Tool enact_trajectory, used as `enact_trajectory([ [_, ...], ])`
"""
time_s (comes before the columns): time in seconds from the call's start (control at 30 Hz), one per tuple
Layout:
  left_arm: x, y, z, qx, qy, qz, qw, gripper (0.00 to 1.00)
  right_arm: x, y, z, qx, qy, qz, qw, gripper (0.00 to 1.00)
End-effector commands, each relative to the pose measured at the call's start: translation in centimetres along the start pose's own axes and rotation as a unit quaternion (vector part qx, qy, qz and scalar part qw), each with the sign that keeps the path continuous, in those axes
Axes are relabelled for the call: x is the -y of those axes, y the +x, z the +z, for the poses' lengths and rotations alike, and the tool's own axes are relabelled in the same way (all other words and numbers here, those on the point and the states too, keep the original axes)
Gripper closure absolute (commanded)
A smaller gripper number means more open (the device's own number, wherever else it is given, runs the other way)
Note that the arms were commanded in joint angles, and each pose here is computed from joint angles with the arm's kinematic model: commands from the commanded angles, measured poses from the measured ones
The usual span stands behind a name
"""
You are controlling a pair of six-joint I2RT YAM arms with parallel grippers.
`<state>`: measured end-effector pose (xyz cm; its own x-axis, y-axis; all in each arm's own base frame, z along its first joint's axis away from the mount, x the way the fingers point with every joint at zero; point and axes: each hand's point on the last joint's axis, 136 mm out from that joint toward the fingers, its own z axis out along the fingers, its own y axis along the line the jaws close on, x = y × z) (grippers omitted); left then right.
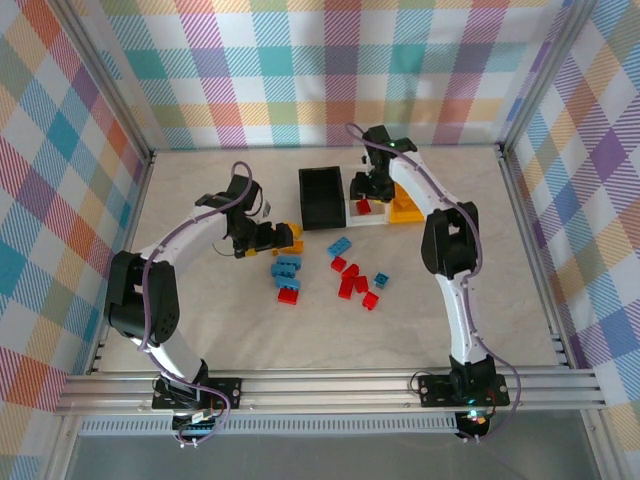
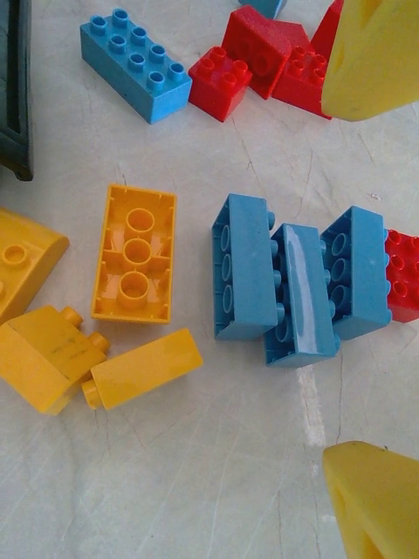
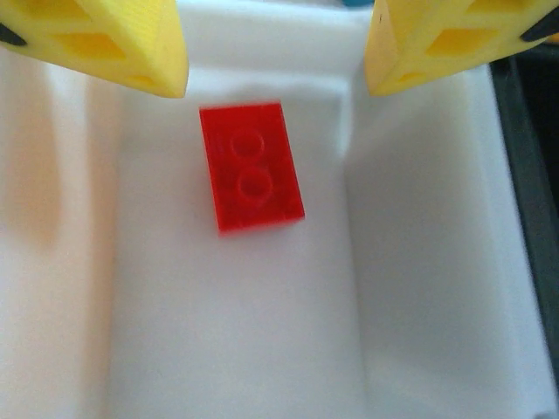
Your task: Sort the legos into containers by color
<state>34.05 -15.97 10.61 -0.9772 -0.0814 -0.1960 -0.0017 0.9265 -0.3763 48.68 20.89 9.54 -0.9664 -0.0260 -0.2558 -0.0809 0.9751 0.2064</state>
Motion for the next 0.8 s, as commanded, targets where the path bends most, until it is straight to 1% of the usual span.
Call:
enact_trajectory([
  [0.0, 0.5, -0.5, -0.8, 0.006, -0.002, 0.007, 1.0, 0.05, -1.6, 4.1, -5.8, -0.002, -0.006, -0.016, 1.0, 0.44],
  [0.03, 0.4, -0.5, -0.8, 0.008, -0.003, 0.009, 1.0, 0.05, -1.6, 6.7, -6.3, -0.018, -0.001, -0.014, 1.0, 0.43],
  [0.13, 0.3, -0.5, -0.6, 0.007, -0.004, 0.01, 1.0, 0.05, -1.0, 12.6, -6.9, -0.058, 0.013, 0.001, 0.998, 0.41],
  [0.2, 0.3, -0.5, -0.5, 0.006, -0.003, 0.01, 1.0, 0.05, -0.3, 17.4, -6.9, -0.091, 0.021, 0.013, 0.996, 0.35],
  [0.23, 0.4, -0.5, -0.4, 0.005, -0.002, 0.01, 1.0, 0.05, -0.1, 18.9, -7.0, -0.1, 0.024, 0.019, 0.995, 0.32],
  [0.33, 0.5, -0.5, -0.1, 0.002, 0.003, 0.011, 1.0, 0.05, 0.3, 23.3, -6.5, -0.128, 0.032, 0.033, 0.991, 0.29],
  [0.4, 0.5, -0.4, 0.2, -0.004, 0.004, 0.009, 1.0, 0.05, 0.2, 25.4, -5.7, -0.144, 0.039, 0.035, 0.988, 0.29],
  [0.5, 0.6, -0.3, 0.3, -0.008, 0.009, 0.007, 1.0, 0.05, 0.0, 27.5, -4.2, -0.161, 0.047, 0.039, 0.985, 0.29],
  [0.6, 0.5, -0.1, 0.3, -0.009, 0.007, 0.009, 1.0, 0.05, -0.3, 28.3, -2.9, -0.166, 0.048, 0.035, 0.984, 0.3],
  [0.77, 0.3, 0.1, 0.2, -0.01, 0.005, 0.008, 1.0, 0.05, -0.1, 28.6, -1.1, -0.173, 0.055, 0.033, 0.983, 0.31],
])
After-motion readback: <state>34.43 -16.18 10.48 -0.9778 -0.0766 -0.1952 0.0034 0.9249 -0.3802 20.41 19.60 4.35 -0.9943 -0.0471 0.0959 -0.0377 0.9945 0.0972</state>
